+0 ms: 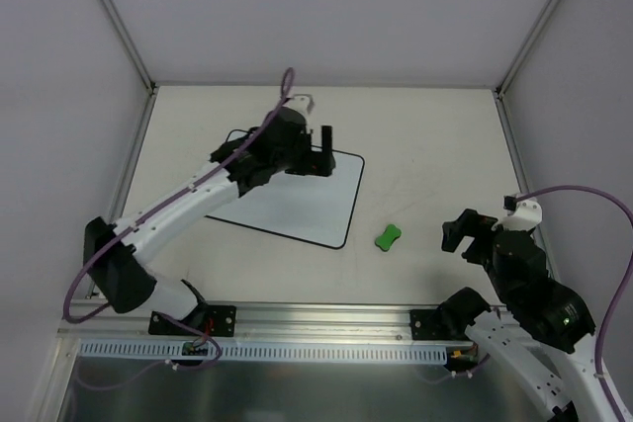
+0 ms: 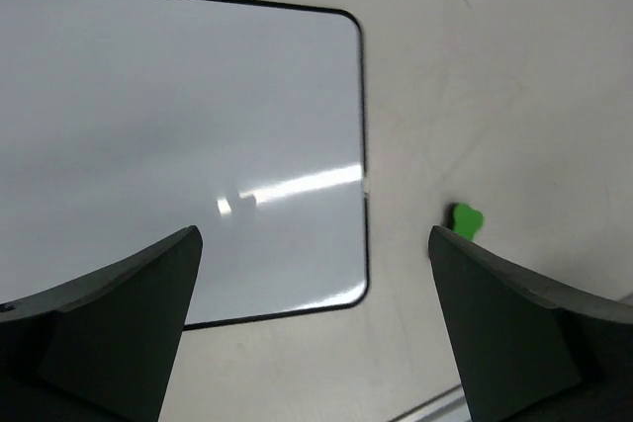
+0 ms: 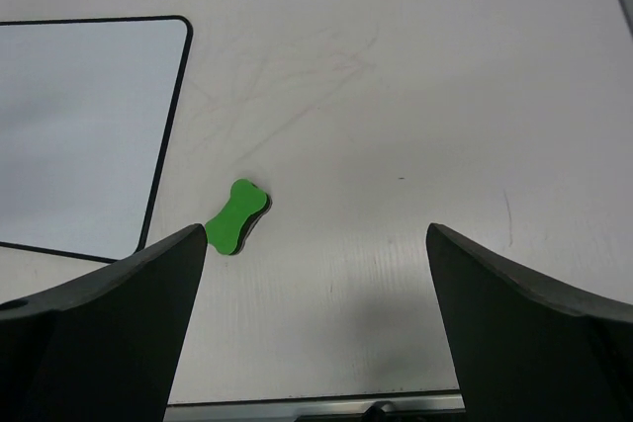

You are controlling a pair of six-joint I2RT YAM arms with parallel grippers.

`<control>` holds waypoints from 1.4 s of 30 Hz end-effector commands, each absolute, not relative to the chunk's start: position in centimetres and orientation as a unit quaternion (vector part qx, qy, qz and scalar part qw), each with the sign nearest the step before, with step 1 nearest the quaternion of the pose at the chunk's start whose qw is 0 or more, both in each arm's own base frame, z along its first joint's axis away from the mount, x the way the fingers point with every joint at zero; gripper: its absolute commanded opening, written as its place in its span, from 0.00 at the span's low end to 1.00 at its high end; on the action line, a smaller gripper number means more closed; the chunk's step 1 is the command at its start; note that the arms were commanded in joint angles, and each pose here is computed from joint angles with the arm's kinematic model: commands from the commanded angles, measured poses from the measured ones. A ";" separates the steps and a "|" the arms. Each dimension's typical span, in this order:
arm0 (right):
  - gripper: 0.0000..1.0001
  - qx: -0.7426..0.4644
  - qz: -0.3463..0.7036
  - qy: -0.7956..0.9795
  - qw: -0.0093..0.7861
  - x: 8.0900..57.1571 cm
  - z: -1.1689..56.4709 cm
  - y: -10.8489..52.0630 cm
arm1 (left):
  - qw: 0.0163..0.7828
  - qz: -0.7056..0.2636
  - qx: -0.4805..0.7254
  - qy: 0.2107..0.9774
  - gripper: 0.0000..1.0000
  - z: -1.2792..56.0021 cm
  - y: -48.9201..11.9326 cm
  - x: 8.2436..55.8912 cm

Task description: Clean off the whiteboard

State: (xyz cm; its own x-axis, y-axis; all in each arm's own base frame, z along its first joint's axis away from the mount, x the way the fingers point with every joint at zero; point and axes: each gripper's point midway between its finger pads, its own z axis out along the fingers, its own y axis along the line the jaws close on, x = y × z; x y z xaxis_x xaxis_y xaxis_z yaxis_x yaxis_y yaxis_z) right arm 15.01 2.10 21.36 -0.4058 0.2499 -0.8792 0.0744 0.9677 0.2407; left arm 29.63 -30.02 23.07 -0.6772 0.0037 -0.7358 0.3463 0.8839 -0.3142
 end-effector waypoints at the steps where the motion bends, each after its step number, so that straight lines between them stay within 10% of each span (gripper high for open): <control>1: 0.99 0.077 0.018 0.832 0.550 16.1 23.6 0.8 | 0.414 -0.179 0.042 0.892 0.99 23.6 -22.9 30.7; 13: 0.99 0.062 -0.058 0.803 0.590 17.6 29.3 -1.2 | 0.539 -0.069 -0.096 0.834 0.99 29.2 -4.1 25.0; 42: 0.99 0.040 -0.004 0.728 0.685 12.2 31.9 -4.3 | 0.662 -0.097 -0.134 0.731 0.99 31.5 -0.1 14.6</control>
State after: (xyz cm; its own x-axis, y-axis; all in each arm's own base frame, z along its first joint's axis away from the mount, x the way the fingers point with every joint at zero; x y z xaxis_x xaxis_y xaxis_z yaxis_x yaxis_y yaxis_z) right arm 12.48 -4.08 30.72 -0.1036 0.0501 -0.9934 0.0720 0.9965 0.0428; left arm 15.07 -0.91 30.87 -0.1259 -0.3328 -0.9346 -0.0423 0.9430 -0.3301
